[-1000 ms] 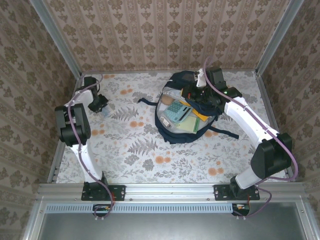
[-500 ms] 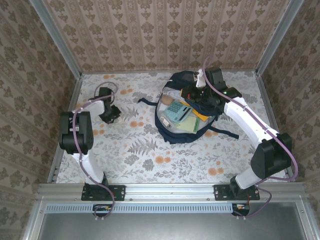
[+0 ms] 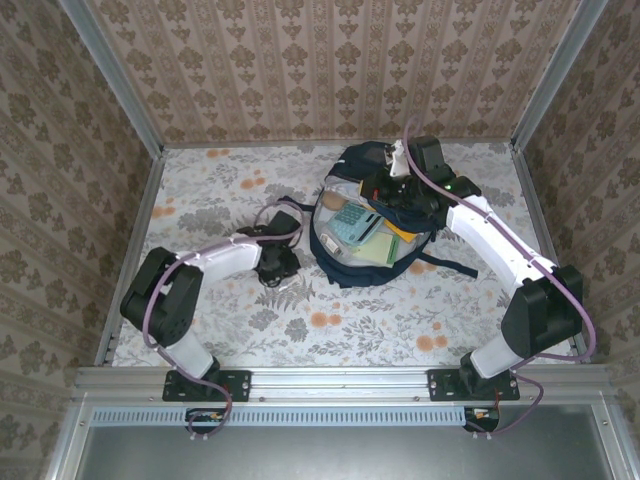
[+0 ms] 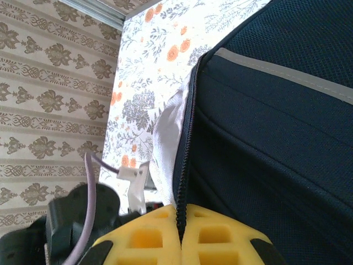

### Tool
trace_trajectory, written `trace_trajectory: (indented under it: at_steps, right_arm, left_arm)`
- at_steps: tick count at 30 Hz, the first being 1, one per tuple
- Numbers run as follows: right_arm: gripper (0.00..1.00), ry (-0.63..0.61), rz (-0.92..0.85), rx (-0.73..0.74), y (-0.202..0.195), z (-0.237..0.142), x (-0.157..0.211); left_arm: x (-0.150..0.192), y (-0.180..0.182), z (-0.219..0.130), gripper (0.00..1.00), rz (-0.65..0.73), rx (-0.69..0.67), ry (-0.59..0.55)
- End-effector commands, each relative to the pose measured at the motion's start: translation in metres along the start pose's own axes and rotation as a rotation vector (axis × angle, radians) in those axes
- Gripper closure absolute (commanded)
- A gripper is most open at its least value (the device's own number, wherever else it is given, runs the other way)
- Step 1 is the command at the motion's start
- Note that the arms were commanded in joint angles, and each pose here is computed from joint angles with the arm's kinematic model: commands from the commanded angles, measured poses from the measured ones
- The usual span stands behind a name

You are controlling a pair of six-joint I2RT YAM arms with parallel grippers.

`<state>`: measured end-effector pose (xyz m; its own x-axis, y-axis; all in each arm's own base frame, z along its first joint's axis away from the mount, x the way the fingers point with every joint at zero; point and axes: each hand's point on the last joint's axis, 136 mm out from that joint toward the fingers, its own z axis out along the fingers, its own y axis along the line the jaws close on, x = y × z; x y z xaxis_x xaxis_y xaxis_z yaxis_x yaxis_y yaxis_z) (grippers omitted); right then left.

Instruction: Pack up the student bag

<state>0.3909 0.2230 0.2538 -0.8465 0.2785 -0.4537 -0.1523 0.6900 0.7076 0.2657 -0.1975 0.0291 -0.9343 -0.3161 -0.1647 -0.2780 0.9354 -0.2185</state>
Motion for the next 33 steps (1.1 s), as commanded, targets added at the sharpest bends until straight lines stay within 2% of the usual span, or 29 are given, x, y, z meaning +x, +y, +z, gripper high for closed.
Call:
trace_trajectory:
  at_steps: [1, 5, 8, 11, 16, 25, 30, 33]
  right_arm:
    - [1.0, -0.062, -0.044, -0.078, 0.028, -0.017, -0.01]
    - [1.0, -0.063, -0.045, -0.084, 0.029, -0.018, -0.01]
    - [1.0, -0.063, -0.047, -0.086, 0.03, -0.018, -0.009]
    - [1.0, -0.064, -0.05, -0.088, 0.032, -0.019, -0.009]
    - [1.0, -0.063, -0.052, -0.086, 0.033, -0.019, -0.009]
    - [1.0, -0.067, -0.054, -0.077, 0.032, -0.021, -0.008]
    - [1.0, -0.068, -0.054, -0.078, 0.032, -0.021, -0.008]
    - [1.0, -0.066, -0.052, -0.077, 0.032, -0.021, -0.007]
  left_arm:
    - [0.005, 0.019, -0.021, 0.76, -0.043, -0.058, -0.016]
    - [-0.013, 0.029, -0.04, 0.65, -0.06, -0.012, -0.082]
    - [-0.03, 0.033, -0.042, 0.52, -0.063, 0.066, -0.105]
    - [-0.047, 0.042, -0.038, 0.43, -0.064, 0.1, -0.109]
    - [-0.056, 0.045, -0.022, 0.43, -0.031, 0.115, -0.088]
    - [-0.044, 0.04, 0.009, 0.45, -0.046, 0.158, -0.023]
    - [-0.043, 0.031, 0.018, 0.51, -0.029, 0.17, -0.01]
    - [-0.045, 0.027, 0.022, 0.62, -0.019, 0.166, -0.013]
